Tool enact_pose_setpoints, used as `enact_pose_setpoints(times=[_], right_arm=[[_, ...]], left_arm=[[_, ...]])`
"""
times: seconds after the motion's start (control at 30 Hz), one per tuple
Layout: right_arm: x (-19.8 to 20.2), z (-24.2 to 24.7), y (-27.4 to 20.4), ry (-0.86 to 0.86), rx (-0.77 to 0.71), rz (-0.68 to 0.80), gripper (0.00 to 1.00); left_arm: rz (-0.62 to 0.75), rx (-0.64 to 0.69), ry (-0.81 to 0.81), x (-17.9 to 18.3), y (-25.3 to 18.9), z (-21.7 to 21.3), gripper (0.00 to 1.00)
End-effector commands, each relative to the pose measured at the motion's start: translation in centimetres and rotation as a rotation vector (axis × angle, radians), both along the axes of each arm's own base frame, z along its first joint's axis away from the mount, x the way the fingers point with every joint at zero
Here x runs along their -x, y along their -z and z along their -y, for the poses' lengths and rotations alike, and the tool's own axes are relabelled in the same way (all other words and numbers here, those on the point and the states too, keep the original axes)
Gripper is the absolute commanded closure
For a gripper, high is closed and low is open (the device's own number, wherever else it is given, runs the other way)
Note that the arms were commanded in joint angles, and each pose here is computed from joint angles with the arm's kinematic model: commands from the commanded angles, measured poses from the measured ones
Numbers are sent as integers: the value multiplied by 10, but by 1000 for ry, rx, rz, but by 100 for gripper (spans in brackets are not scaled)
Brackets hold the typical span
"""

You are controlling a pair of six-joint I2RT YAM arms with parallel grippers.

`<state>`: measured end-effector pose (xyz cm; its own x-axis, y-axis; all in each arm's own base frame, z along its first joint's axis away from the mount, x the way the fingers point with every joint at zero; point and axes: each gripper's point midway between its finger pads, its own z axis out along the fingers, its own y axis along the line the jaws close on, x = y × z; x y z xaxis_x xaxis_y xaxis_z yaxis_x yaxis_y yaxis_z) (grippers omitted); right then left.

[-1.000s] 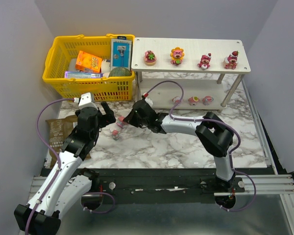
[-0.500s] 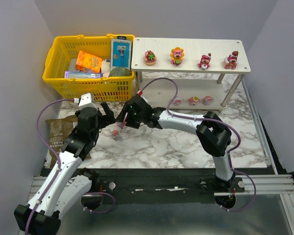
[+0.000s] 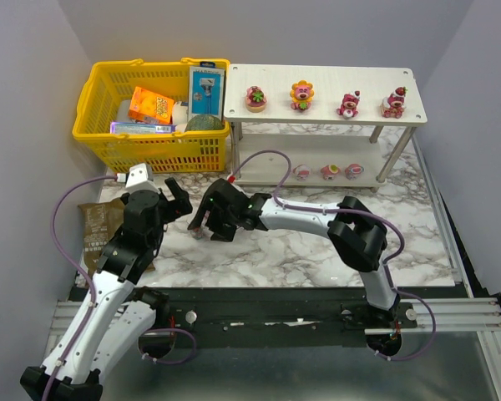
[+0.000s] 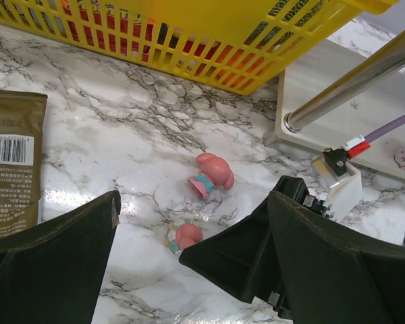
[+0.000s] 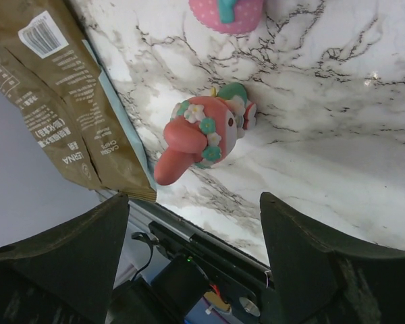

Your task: Place and organize the plastic toys onto the shelf

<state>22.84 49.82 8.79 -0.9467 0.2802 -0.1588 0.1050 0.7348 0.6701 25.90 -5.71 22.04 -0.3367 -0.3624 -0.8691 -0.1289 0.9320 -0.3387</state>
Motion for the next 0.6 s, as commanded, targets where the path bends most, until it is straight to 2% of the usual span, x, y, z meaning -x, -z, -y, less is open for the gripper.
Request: enact_pose_setpoints(times=[0.0, 0.1, 0.3, 0.57], right_arm=[[-1, -2, 14, 54, 35, -34, 15], [-15, 0, 17, 116, 48, 8, 15], [-27, -12, 13, 126, 13, 49, 15], [-28, -17, 22, 114, 11, 28, 17]], left_arm=[[3, -6, -24, 4, -3, -5, 1], [6, -4, -21, 3, -3, -5, 1], [8, -4, -13, 3, -3, -3, 1], [6, -7, -13, 2, -2, -3, 1]])
